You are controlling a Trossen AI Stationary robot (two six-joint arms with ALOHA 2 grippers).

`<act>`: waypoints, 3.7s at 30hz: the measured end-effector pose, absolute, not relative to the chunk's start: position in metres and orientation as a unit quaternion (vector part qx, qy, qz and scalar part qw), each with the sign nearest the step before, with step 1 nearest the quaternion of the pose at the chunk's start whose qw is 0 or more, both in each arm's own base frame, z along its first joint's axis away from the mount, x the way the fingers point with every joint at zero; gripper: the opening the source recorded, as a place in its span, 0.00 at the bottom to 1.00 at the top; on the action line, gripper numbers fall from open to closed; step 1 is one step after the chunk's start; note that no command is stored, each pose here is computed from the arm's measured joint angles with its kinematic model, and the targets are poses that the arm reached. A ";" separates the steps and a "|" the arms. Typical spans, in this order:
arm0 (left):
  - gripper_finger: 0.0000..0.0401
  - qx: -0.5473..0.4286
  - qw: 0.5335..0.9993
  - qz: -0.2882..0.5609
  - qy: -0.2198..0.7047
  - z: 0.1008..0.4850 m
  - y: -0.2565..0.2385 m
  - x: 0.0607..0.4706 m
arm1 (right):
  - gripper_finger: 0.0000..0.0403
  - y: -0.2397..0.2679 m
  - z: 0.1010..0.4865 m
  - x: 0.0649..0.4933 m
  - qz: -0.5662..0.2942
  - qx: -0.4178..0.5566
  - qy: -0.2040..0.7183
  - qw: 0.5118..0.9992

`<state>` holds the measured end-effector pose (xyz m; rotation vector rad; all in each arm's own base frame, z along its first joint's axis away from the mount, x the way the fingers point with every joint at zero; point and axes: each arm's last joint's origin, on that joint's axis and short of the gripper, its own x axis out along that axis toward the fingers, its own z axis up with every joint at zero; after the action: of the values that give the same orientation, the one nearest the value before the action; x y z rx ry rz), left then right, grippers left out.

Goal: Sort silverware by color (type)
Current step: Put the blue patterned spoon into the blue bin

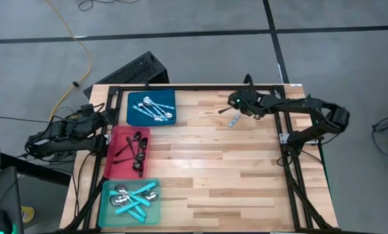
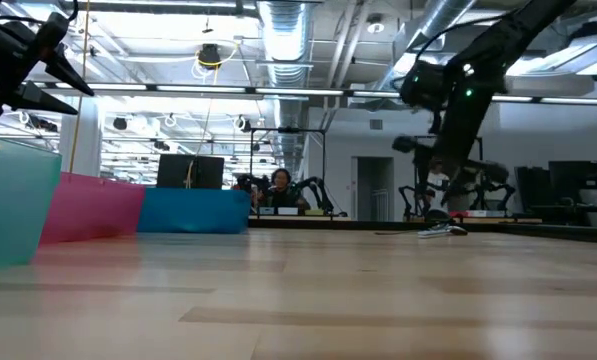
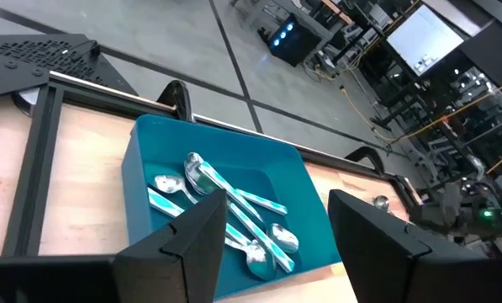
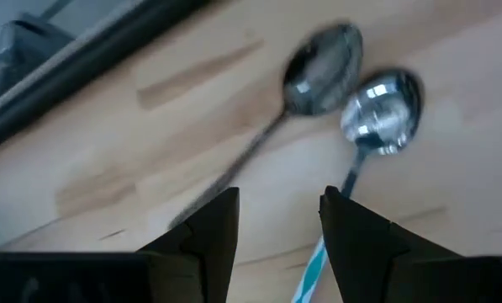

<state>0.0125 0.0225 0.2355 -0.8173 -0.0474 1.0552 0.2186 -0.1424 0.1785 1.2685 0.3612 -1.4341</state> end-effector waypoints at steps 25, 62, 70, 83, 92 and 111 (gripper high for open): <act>0.49 -0.373 0.786 0.493 -0.021 0.235 0.023 0.012 | 0.47 -0.132 0.149 0.221 -0.678 0.537 0.160 0.476; 0.49 -0.374 0.786 0.493 -0.021 0.235 0.023 0.012 | 0.10 -0.124 0.120 0.233 -0.684 0.519 0.205 0.469; 0.49 -0.374 0.786 0.493 -0.021 0.235 0.023 0.012 | 0.08 -0.112 0.121 0.240 -0.668 0.506 0.224 0.498; 0.49 -0.374 0.786 0.493 -0.021 0.235 0.023 0.012 | 0.08 -0.076 0.135 0.258 -0.575 0.531 0.255 0.568; 0.49 -0.374 0.786 0.492 -0.022 0.235 0.023 0.012 | 0.08 -0.041 0.142 0.281 -0.494 0.537 0.233 0.643; 0.49 -0.374 0.786 0.492 -0.021 0.235 0.023 0.012 | 0.08 -0.021 0.180 0.321 -0.307 0.463 0.106 0.825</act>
<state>0.0122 0.0226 0.2354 -0.8058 -0.0460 1.0617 0.3208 -0.0206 0.1796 0.9834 0.2260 -0.6515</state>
